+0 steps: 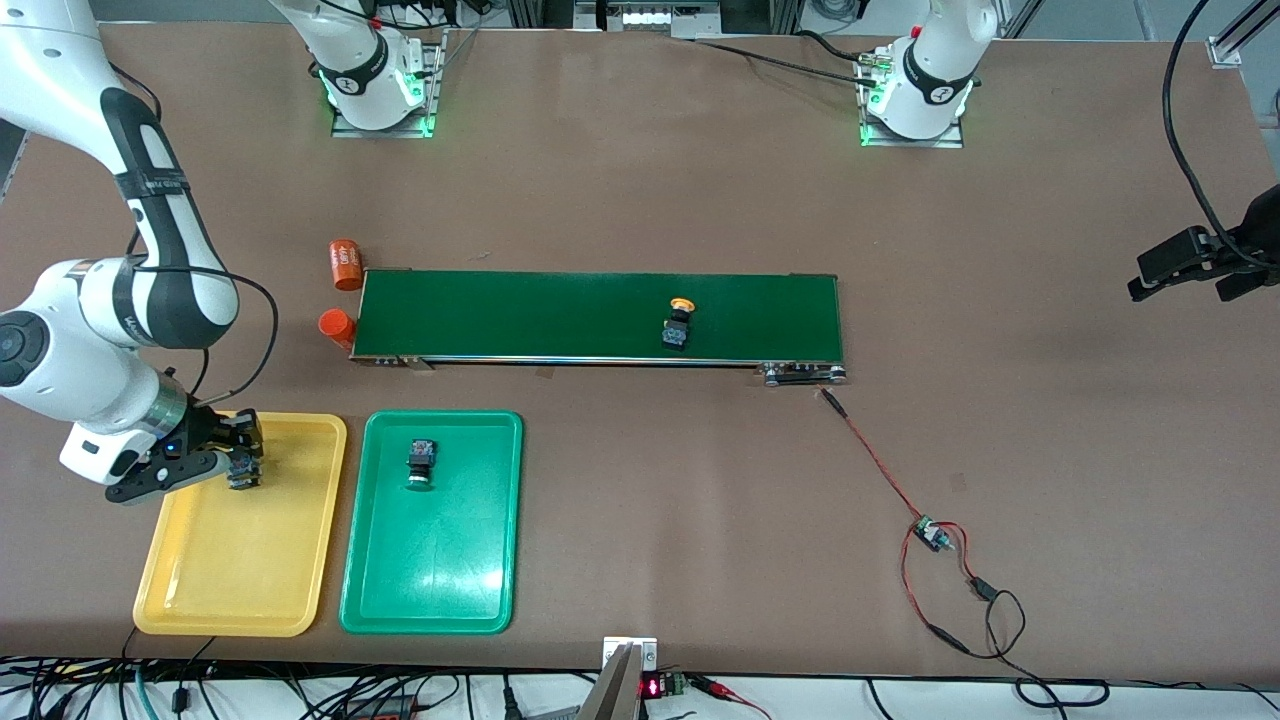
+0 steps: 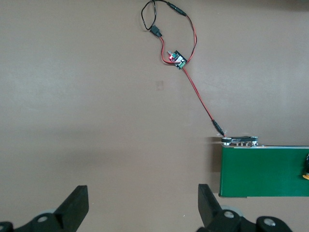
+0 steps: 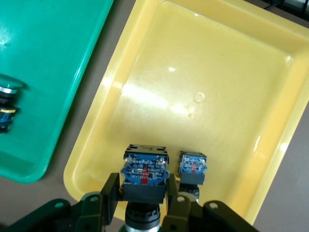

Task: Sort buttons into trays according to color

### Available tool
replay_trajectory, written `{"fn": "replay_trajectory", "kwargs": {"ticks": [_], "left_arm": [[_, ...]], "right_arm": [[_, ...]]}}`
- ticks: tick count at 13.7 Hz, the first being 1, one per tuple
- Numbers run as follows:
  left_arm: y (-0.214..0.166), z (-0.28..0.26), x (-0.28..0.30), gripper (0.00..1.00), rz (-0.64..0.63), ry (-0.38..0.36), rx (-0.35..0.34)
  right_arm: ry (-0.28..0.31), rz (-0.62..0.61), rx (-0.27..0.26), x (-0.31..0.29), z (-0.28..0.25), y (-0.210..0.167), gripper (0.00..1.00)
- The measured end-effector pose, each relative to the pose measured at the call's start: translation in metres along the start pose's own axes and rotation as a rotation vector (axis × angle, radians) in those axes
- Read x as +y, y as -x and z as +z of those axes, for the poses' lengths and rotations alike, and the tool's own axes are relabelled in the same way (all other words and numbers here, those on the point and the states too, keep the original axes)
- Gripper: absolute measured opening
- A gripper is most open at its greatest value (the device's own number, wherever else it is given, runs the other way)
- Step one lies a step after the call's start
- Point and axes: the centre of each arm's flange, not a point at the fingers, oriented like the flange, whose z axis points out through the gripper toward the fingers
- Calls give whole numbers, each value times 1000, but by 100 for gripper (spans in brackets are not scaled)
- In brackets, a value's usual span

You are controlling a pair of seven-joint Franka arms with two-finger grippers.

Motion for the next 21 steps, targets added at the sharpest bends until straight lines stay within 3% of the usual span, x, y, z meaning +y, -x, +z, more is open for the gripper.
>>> {"fn": "replay_trajectory", "kwargs": {"ticks": [7,13,21], "left_arm": [[0,1,8,100,10,-8,-7],[1,2,9,100,-13,-8,-13],[1,2,16,100,-31,-7,-15]], "right_arm": [[-19,38,13,-34,7,-16,43],[-81,2,24,-216,33,-67,43],[-67,36,57,-173,64,-65,43]]}}
